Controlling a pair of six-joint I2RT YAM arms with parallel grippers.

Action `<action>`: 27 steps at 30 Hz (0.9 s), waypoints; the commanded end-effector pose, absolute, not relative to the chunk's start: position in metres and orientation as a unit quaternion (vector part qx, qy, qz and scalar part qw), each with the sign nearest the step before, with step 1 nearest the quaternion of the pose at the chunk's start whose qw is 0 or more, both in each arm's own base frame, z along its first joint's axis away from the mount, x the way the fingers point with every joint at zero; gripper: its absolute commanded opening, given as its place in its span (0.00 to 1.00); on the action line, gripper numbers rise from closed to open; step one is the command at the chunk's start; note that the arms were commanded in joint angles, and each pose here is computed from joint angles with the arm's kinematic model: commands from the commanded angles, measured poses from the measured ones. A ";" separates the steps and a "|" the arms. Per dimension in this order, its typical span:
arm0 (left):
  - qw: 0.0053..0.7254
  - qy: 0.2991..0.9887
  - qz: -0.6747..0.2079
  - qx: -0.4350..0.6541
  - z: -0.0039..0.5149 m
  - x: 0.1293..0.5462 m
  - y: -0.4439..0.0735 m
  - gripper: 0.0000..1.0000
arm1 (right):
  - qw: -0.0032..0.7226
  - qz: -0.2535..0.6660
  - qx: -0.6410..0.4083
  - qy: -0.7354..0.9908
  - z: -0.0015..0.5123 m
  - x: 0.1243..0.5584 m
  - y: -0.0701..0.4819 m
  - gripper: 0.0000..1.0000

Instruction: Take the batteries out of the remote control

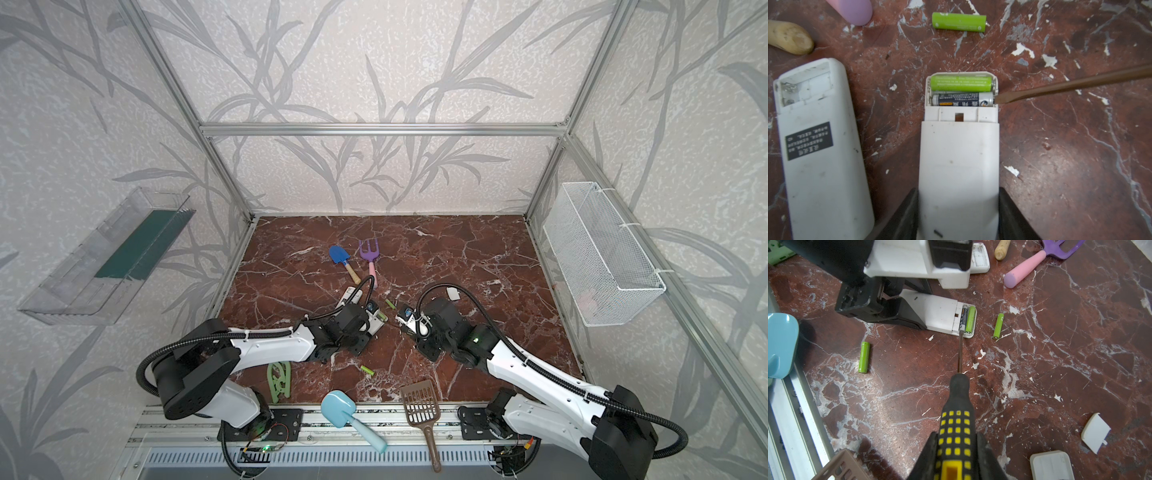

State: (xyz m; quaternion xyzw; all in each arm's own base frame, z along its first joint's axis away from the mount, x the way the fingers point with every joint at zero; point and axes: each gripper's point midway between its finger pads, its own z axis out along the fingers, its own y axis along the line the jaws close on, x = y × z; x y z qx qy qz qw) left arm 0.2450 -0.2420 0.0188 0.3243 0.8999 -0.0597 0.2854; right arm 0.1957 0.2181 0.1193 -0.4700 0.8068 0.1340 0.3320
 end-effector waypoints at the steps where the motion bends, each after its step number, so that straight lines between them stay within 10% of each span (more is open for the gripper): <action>1: 0.220 0.913 -0.049 0.339 -0.010 0.219 -0.223 0.50 | 0.343 0.142 -0.463 0.805 0.120 0.198 0.223 0.00; 27: 0.211 0.905 -0.080 0.359 -0.010 0.210 -0.232 0.41 | 0.374 0.181 -0.418 0.808 0.123 0.197 0.249 0.00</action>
